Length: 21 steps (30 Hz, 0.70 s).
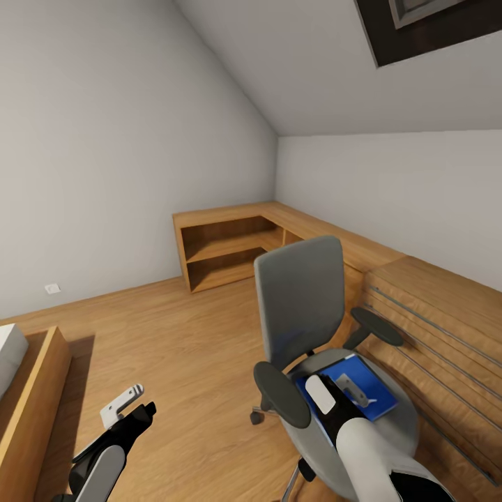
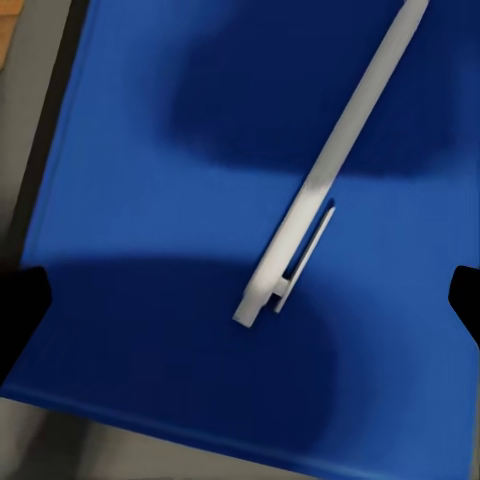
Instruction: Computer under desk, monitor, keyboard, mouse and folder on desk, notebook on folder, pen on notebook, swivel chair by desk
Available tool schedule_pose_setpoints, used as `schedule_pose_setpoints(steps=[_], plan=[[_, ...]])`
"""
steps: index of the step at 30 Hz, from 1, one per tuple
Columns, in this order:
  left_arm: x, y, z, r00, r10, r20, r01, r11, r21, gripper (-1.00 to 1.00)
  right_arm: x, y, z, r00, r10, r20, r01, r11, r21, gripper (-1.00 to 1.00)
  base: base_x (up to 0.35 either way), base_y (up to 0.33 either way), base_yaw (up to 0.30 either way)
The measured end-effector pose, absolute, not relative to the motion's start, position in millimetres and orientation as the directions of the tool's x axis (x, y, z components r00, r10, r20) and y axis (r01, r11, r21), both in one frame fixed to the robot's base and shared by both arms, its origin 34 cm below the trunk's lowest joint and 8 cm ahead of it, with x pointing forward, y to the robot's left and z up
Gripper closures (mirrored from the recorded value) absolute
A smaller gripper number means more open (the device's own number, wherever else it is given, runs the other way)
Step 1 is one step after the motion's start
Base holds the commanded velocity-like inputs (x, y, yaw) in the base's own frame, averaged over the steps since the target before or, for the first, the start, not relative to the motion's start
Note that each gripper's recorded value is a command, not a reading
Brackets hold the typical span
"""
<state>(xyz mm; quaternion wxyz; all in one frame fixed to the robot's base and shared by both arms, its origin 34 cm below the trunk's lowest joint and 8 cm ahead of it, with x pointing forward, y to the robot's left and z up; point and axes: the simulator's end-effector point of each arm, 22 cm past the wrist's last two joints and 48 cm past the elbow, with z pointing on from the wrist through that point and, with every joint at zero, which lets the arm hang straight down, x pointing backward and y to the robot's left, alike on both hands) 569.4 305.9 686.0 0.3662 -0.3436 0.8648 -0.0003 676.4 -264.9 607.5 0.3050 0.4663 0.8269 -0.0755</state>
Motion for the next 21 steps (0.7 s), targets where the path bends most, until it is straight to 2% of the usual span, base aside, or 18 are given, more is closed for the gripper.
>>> schedule_pose_setpoints(steps=[21], plan=[[567.2, 304.9, 668.5, -0.503, -0.589, -0.632, -0.59, 0.769, -0.247, -1.0, 675.0, -265.0, 592.6, -0.377, 0.727, -0.574, 0.818, 0.552, 0.162, -1.0, 0.0, 0.0, 0.0]])
